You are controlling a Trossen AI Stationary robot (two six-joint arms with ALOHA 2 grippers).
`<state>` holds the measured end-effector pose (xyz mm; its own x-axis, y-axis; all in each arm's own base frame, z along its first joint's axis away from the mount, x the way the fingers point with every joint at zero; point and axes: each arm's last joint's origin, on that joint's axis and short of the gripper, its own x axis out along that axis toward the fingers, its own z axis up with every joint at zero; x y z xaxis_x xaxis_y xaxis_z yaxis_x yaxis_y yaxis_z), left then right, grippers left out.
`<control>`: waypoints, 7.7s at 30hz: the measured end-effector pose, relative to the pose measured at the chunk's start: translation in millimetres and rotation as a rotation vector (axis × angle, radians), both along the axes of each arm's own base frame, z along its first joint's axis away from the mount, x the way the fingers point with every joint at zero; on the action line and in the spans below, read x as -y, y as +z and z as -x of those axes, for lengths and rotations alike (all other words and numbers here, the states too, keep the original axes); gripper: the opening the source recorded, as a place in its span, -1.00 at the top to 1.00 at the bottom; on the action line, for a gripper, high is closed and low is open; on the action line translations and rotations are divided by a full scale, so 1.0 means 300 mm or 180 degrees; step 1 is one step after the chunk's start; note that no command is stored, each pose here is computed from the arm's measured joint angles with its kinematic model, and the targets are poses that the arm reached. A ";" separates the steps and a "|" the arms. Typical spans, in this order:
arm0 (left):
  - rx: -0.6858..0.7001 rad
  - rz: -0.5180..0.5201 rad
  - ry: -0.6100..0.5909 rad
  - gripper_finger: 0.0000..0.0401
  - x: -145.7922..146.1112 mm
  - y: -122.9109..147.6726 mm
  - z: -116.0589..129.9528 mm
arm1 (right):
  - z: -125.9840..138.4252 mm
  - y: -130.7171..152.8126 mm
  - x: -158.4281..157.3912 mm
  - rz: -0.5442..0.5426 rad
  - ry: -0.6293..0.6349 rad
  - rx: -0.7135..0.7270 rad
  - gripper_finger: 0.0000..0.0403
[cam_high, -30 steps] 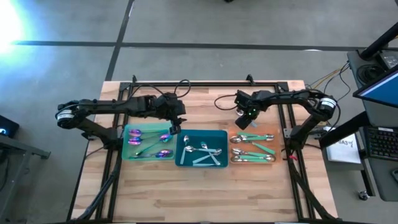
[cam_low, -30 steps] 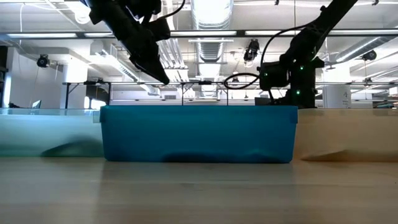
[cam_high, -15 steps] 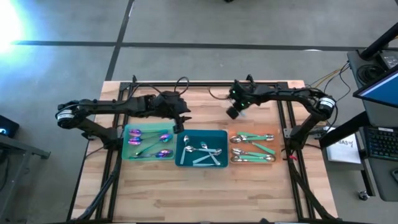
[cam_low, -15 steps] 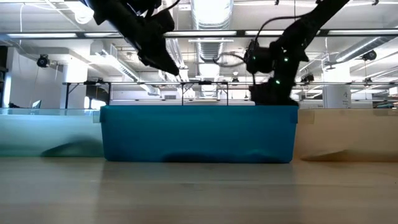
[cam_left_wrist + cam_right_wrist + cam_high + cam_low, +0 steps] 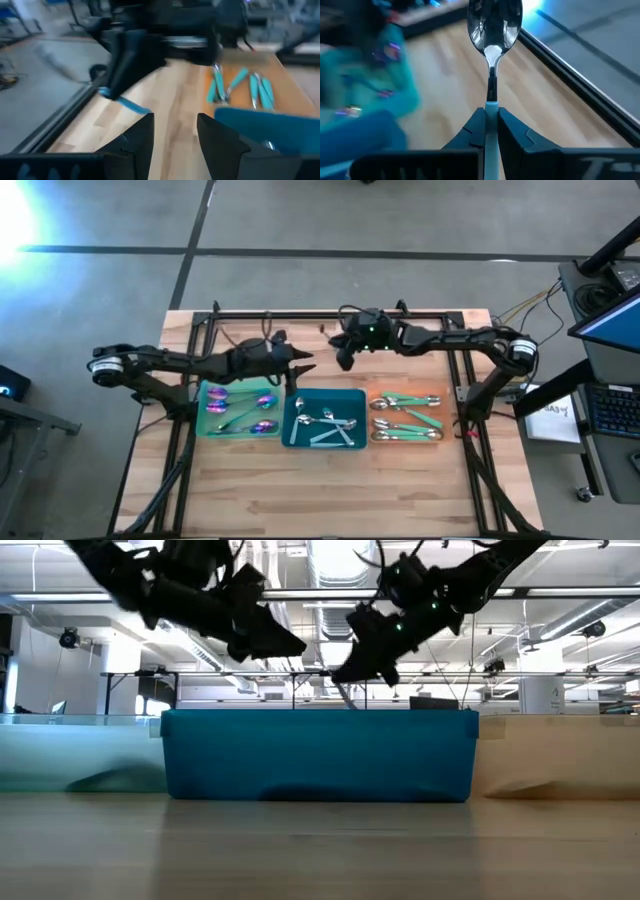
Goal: Sort silverware by color (type)
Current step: Put the blue spoon into the blue bin, then return to Home Position
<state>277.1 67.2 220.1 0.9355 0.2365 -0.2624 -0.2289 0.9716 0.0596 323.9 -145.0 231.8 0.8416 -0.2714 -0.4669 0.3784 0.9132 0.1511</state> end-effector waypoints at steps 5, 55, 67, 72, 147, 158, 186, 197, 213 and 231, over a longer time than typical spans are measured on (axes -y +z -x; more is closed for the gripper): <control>0.0507 0.0199 0.0157 0.33 0.005 -0.030 0.035 | -0.056 0.040 -0.095 0.0324 0.0461 0.0348 0.92; 0.0412 0.0900 -0.0472 0.87 0.053 -0.031 0.018 | -0.045 0.118 -0.295 0.0308 0.1129 0.0334 0.33; -0.0400 0.1983 -0.1126 0.87 0.098 -0.053 0.014 | 0.182 0.207 -0.337 -0.0762 0.0459 -0.0742 0.22; -0.0916 0.2172 -0.1153 0.87 0.120 -0.034 -0.006 | 0.256 0.188 -0.370 -0.1135 0.0244 -0.1299 0.28; -0.0027 0.0988 0.0300 0.40 0.333 0.057 0.281 | 0.610 -0.371 -0.559 -0.0703 0.0290 0.0350 0.50; 0.0038 0.0942 0.0323 0.40 0.332 0.066 0.278 | 0.615 -0.375 -0.548 -0.0239 0.0169 0.0332 0.50; 0.0165 0.0941 0.0311 0.40 0.332 0.079 0.274 | 0.672 -0.218 -0.535 -0.0487 0.0201 0.1631 0.54; 0.0151 0.0907 0.0301 0.40 0.332 0.079 0.274 | 0.745 -0.130 -0.519 -0.0656 0.0217 0.2534 0.54; 0.0127 0.0828 0.0281 0.40 0.332 0.078 0.274 | 0.787 -0.099 -0.443 -0.0396 -0.0443 0.3005 0.54; 0.0101 0.0709 0.0253 0.40 0.332 0.079 0.274 | 0.856 -0.097 -0.292 0.0481 -0.2118 0.3074 0.54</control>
<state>194.8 -32.4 243.8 0.9249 0.2493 -0.2872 -0.3036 0.9388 -0.1626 67.0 -57.3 202.7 0.5004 -0.7875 0.3598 0.5743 0.6129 0.5427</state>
